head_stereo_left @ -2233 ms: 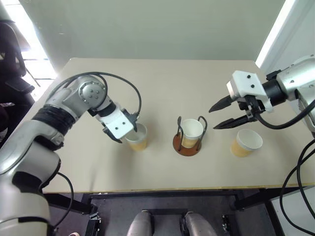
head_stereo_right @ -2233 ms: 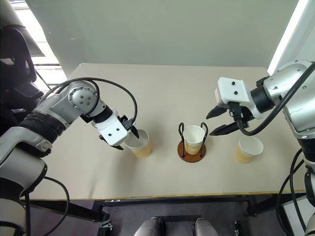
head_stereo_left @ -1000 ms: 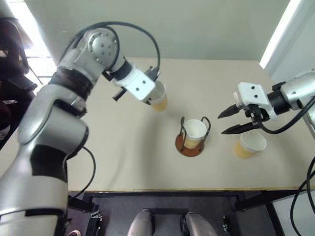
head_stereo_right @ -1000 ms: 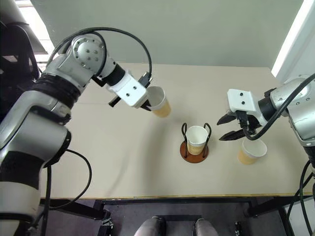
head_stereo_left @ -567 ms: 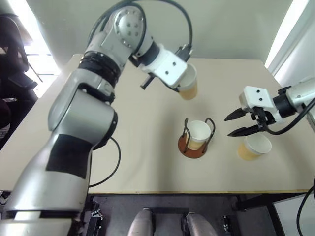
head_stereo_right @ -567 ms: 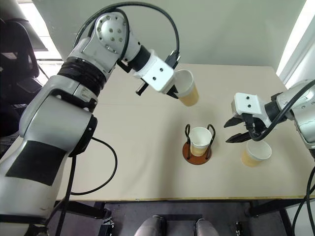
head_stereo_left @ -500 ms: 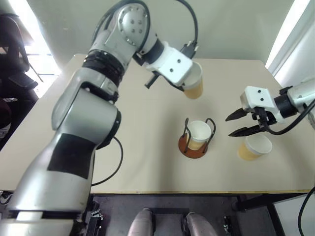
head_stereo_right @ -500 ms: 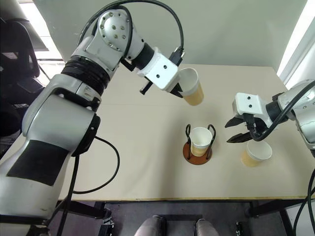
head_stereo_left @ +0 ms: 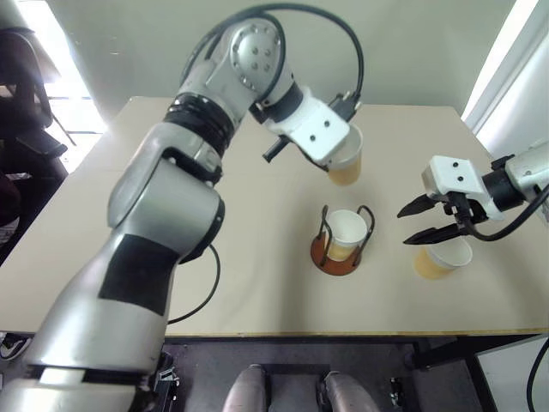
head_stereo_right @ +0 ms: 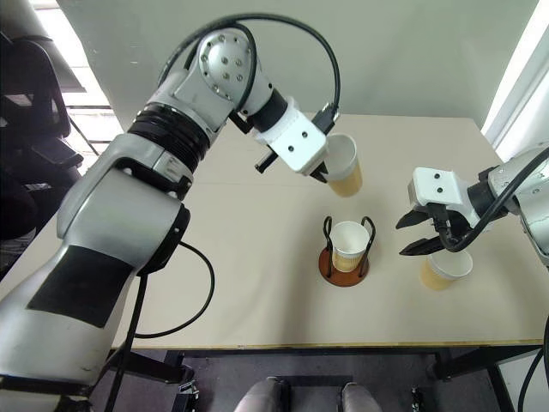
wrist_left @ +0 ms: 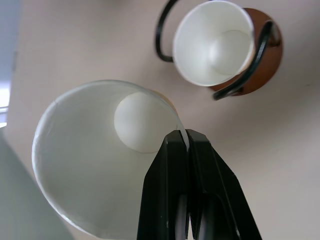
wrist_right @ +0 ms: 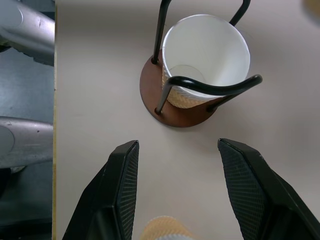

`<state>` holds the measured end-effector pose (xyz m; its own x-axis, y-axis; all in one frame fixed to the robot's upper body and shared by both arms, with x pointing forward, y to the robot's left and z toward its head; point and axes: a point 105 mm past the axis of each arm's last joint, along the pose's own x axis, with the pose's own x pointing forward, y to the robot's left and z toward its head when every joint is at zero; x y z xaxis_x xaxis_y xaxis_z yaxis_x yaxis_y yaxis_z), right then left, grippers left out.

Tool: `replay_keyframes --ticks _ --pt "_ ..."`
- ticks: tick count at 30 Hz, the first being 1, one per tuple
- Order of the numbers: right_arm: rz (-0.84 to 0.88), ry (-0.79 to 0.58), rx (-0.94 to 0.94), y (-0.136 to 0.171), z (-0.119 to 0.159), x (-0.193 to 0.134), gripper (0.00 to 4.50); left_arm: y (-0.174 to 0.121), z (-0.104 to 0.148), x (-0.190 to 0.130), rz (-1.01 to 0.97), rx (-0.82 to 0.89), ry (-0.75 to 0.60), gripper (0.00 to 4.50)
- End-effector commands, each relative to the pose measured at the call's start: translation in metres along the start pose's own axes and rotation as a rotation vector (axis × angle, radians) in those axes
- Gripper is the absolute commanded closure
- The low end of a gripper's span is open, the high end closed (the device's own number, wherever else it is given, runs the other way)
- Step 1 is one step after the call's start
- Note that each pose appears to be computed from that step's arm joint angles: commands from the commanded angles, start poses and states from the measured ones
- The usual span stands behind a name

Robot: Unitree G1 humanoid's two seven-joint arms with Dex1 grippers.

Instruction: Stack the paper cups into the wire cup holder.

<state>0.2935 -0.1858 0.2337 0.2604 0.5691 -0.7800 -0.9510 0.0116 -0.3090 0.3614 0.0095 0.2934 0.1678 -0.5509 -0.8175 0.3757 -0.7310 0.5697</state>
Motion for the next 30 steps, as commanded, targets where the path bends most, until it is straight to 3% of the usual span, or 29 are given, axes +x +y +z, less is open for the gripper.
replay_keyframes --ticks 1,9,30 --pt "-0.039 -0.007 -0.032 -0.001 0.008 -0.012 1.95 0.008 0.016 0.002 -0.009 0.079 -0.042 4.49" --pt "-0.036 -0.001 -0.03 0.001 0.009 -0.014 1.95 0.013 0.033 0.012 -0.015 0.12 -0.112 4.49" --pt "-0.036 0.004 -0.034 0.004 0.01 -0.015 1.95 -0.006 0.037 0.033 -0.102 0.139 -0.165 4.49"
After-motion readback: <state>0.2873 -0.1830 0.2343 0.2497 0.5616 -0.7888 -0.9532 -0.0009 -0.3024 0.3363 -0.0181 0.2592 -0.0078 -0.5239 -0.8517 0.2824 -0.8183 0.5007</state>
